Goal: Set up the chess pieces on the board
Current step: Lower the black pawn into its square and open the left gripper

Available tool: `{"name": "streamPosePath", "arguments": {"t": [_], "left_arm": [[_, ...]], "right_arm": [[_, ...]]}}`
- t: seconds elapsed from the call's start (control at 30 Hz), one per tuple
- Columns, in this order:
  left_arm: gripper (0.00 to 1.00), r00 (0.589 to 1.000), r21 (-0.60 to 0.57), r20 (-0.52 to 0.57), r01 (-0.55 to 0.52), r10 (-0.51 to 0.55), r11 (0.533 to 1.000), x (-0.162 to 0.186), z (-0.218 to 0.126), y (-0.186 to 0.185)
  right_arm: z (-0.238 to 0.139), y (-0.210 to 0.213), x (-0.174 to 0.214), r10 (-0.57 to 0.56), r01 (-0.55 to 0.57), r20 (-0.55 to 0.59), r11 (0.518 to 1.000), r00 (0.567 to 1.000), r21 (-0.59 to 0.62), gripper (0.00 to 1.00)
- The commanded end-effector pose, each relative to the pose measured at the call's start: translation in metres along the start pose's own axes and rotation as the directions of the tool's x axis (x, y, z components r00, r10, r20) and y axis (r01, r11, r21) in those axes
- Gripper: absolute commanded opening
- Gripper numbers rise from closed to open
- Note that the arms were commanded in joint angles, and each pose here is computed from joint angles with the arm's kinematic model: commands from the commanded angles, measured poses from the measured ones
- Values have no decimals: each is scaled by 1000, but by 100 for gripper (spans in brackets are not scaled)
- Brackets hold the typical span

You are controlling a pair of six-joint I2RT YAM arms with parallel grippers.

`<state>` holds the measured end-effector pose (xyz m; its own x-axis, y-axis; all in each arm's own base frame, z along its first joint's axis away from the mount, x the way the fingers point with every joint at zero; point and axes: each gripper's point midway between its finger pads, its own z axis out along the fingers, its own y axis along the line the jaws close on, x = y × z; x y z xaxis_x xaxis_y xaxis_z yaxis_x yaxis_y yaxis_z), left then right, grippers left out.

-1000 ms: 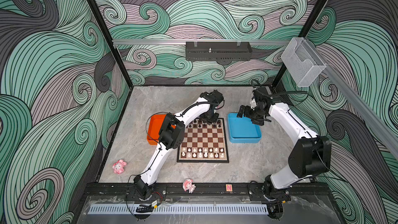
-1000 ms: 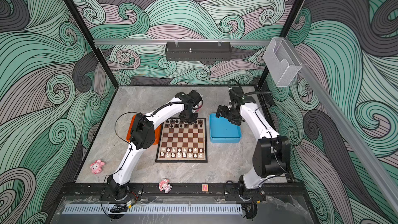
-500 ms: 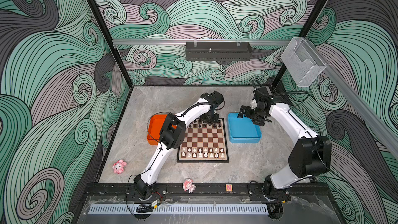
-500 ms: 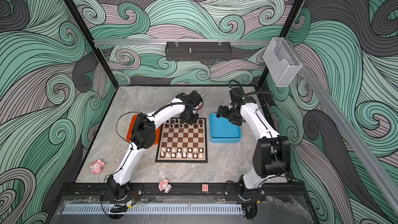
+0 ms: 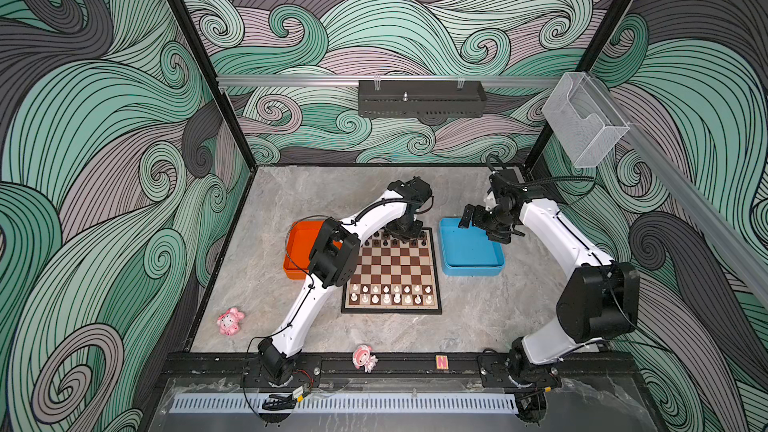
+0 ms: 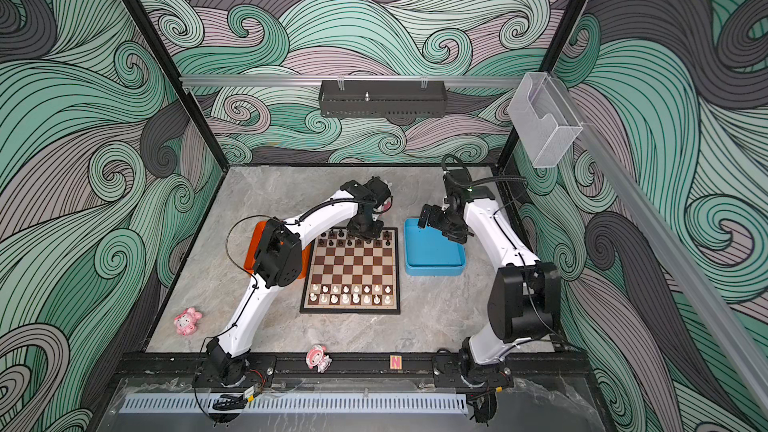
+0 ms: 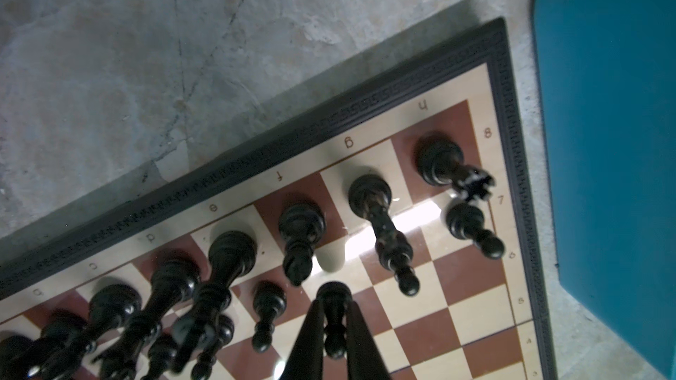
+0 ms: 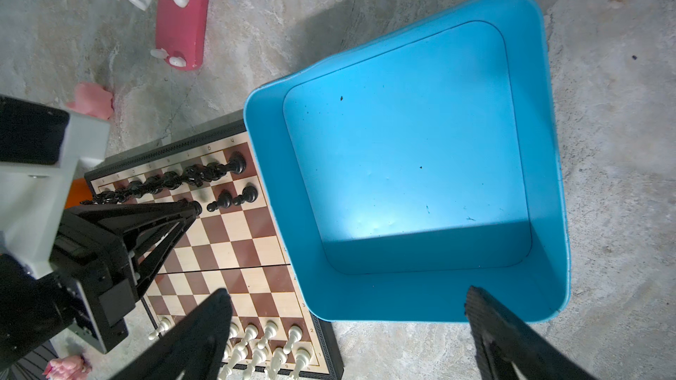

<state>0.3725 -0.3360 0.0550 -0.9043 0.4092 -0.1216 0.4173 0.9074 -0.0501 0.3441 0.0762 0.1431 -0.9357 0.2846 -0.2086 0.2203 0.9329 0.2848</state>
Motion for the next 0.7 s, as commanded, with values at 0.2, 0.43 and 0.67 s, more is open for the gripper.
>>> {"name": "streamPosePath", "arguments": {"t": [0.2,0.43,0.67], "left_arm": [[17,999,-14,-38,3,-3,1000,7,16,-1],[18,999,-13,-35,4,-4,1000,6,18,-1],[18,999,-12,-33,7,-8,1000,4,20,-1]], "right_arm": [[-4,-2,0,-4,4,8,1000,1000,-6,100],[-3,-3,0,-2,2,6,1000,1000,-6,100],[-3,-3,0,-2,2,6,1000,1000,-7,100]]}}
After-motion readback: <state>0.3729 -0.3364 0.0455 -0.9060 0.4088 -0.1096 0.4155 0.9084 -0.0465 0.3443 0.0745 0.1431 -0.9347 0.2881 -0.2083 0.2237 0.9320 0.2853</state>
